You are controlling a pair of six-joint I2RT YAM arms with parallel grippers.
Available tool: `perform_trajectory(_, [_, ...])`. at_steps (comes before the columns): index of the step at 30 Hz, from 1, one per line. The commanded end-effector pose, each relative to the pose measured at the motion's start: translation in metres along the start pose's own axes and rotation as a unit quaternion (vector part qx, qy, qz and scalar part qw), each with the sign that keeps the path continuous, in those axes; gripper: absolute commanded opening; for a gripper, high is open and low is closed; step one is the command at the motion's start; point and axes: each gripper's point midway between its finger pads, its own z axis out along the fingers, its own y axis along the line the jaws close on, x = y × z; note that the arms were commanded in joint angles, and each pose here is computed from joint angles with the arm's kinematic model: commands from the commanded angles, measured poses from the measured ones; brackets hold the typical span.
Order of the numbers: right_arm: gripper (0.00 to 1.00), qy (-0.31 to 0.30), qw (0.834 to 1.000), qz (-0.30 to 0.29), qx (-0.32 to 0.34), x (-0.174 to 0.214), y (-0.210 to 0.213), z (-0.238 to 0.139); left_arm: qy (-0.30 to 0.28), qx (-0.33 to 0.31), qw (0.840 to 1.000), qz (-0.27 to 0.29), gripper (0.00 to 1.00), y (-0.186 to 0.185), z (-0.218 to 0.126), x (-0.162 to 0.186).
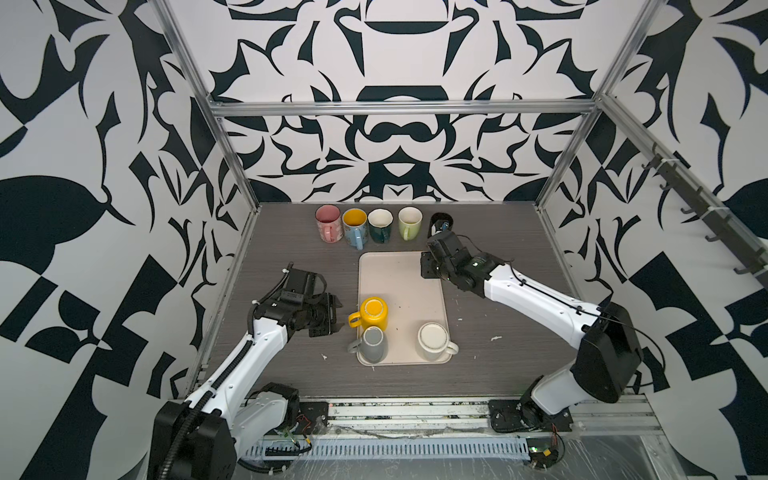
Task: Turn the mug right side up
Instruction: 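Open the left gripper and move it down onto the upside-down yellow mug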
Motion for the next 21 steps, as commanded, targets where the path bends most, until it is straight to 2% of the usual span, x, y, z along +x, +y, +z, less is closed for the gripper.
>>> perform_trajectory(1, [0.54, -0.01, 1.0, 0.011, -0.001, -0.009, 0.001, -0.002, 0.014, -0.007, 1.0, 0.003, 0.51, -0.002, 0.001, 0.009])
perform_trajectory(14, [0.54, -0.004, 1.0, 0.018, 0.006, -0.006, -0.004, 0.002, 0.023, -0.046, 0.998, 0.026, 0.49, 0.003, 0.02, 0.023])
perform_trajectory(21, [0.54, -0.002, 1.0, 0.018, 0.008, -0.005, -0.006, 0.003, 0.034, -0.056, 0.998, 0.024, 0.41, 0.001, 0.034, 0.028])
